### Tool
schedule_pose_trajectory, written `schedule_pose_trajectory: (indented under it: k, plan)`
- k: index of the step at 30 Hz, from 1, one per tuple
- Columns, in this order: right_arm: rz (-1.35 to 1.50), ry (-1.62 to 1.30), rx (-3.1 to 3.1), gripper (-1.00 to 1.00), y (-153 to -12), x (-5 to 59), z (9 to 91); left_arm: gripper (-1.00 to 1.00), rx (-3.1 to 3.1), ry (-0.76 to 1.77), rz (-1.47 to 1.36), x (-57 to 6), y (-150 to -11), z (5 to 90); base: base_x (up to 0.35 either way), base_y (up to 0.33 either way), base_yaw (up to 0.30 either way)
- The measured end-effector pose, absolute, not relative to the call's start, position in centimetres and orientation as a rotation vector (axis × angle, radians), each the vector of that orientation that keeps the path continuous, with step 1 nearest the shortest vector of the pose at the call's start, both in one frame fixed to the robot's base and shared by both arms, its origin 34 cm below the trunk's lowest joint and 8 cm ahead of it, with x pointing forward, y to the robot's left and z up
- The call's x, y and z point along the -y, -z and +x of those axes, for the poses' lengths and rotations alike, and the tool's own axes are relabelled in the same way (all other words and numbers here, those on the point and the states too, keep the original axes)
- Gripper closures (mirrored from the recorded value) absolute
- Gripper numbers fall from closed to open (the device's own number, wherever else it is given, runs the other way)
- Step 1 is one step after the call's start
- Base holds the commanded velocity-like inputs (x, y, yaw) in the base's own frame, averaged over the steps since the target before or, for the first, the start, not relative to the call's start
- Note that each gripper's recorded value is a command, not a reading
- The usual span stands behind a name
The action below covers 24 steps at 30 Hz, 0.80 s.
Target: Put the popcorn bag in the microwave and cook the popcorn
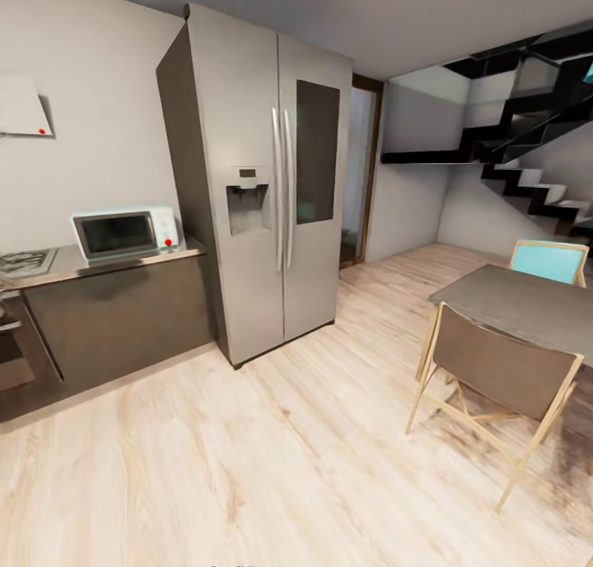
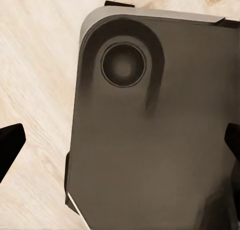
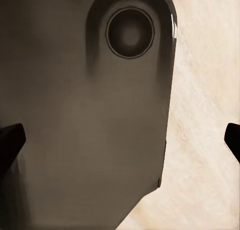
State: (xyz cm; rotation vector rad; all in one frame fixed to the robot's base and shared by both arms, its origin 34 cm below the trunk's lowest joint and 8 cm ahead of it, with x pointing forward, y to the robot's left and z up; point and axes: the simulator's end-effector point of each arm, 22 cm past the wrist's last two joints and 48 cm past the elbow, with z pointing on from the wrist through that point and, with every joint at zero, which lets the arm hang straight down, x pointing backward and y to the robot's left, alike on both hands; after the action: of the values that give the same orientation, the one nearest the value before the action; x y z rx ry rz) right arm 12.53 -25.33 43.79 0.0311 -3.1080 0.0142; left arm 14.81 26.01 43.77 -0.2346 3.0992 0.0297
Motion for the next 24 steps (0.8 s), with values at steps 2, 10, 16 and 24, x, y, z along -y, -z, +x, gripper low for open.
schedule_pose_trajectory:
  k: [2, 10, 16, 24]
  plan:
    - [0.031, -0.014, 3.108, -1.0, -43.78, 25.33, 12.53, -1.0, -3.099, -0.03, -0.235, -26.01, -43.77, 14.8, 0.0, 0.0, 0.27]
    - [0.029, -0.014, 3.108, -1.0, -43.79, 25.33, 12.53, -1.0, -3.099, -0.03, -0.235, -26.01, -43.77, 14.79, 0.0, 0.0, 0.27]
    - [0.029, -0.014, 3.108, -1.0, -43.79, 25.33, 12.53, -1.0, -3.099, -0.03, -0.236, -26.01, -43.77, 14.81, 0.0, 0.0, 0.27]
    - [0.026, -0.014, 3.109, -1.0, -43.78, 25.33, 12.56, -1.0, -3.099, -0.029, -0.236, -25.99, -43.77, 14.83, 0.0, 0.0, 0.27]
